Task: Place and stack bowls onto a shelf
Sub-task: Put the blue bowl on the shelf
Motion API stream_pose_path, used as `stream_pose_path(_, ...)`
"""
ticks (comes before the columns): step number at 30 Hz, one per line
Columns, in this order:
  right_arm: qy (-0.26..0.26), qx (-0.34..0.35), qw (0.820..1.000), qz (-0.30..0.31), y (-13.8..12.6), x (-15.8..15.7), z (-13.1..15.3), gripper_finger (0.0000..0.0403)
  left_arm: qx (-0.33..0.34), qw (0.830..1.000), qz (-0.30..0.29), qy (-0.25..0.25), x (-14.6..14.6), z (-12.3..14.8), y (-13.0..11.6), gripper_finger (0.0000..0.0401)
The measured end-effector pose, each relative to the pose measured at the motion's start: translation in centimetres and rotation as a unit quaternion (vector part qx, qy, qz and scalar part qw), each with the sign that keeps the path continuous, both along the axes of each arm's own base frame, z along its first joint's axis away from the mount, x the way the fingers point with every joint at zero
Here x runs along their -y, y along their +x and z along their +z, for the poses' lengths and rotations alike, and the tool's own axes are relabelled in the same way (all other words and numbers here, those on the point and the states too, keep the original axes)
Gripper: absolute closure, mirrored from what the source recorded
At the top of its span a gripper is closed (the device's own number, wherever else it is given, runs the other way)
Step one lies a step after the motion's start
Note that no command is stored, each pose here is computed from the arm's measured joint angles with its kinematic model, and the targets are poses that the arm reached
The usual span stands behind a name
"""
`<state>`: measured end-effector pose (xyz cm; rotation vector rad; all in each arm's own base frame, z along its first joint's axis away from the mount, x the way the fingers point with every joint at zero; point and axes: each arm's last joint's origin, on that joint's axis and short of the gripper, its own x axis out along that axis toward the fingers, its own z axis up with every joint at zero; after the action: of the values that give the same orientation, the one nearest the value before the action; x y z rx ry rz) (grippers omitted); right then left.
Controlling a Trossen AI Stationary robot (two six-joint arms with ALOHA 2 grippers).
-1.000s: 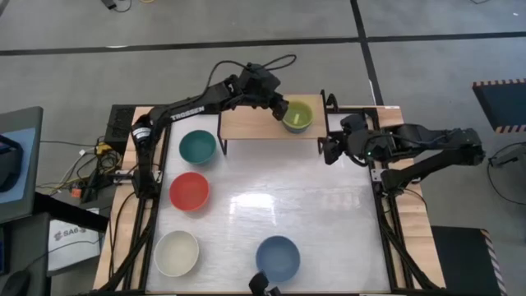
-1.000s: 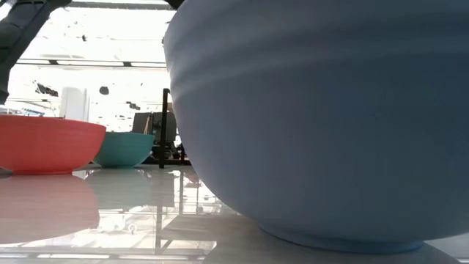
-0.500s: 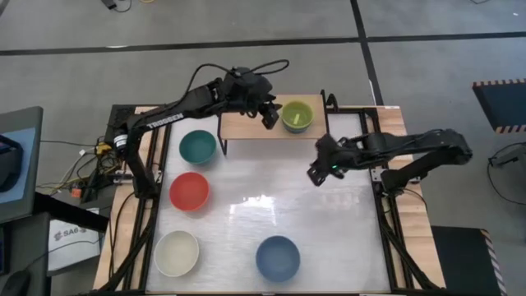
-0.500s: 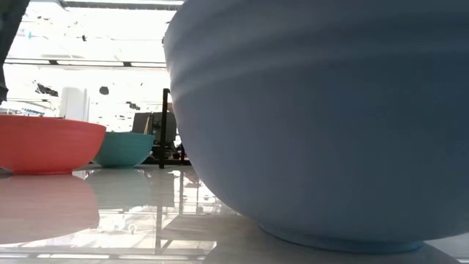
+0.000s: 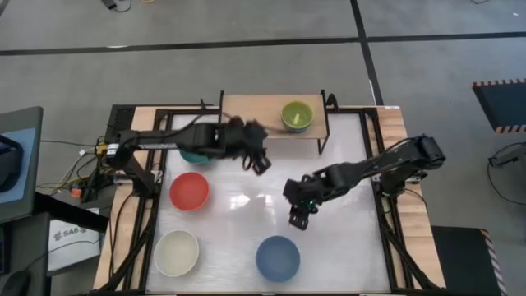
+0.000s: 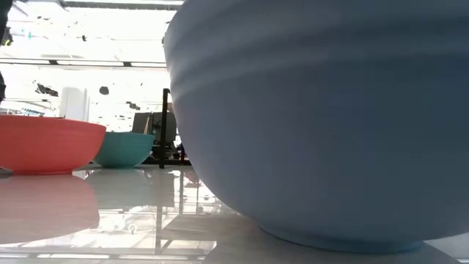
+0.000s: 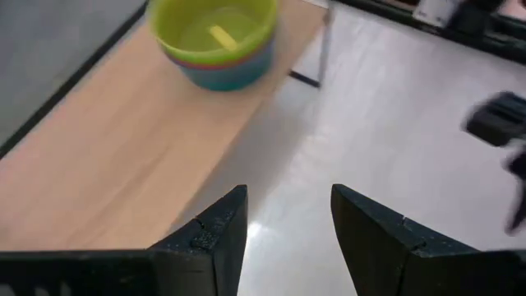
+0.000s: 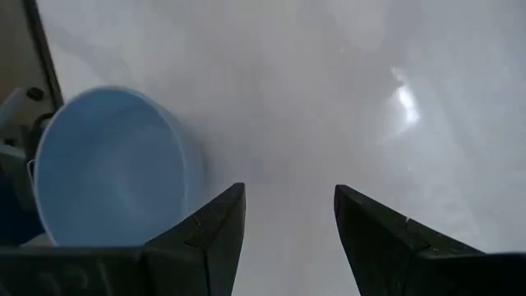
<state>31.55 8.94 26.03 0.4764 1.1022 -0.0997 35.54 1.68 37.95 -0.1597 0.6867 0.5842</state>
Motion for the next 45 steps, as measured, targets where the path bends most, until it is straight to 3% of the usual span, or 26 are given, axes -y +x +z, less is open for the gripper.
stream_pose_path(3,0.023,0.0,0.999,-0.03,0.6,-0.7,-0.7,0.0191,0.0,1.0,-0.005,0.009,1.6,0.1,-1.7,0.024)
stream_pose_path(8,0.073,0.061,0.992,-0.083,1.8,-1.4,0.0,0.0191,0.027,1.0,0.004,-0.012,3.2,-0.3,-6.2,0.024)
stream_pose_path(14,0.07,0.079,0.984,-0.14,1.4,-2.9,0.1,0.0191,0.125,0.989,-0.005,-0.078,6.2,-1.7,-11.5,0.024)
stream_pose_path(19,0.074,0.055,0.982,-0.167,0.6,-4.0,-0.2,0.0191,0.187,0.976,-0.031,-0.109,8.9,-4.3,-13.2,0.024)
stream_pose_path(29,0.06,0.039,0.978,-0.194,-0.7,-6.2,-0.7,0.0191,0.195,0.97,-0.071,-0.127,12.6,-8.4,-12.1,0.0239)
stream_pose_path(38,0.04,0.014,0.982,-0.183,0.5,-7.3,-3.8,0.0191,0.176,0.964,-0.132,-0.15,14.5,-10.5,-9.5,0.0239)
stream_pose_path(45,0.076,0.018,0.988,-0.135,2.4,-8.6,-6.2,0.0191,0.162,0.96,-0.146,-0.173,15.4,-11.4,-9.3,0.0239)
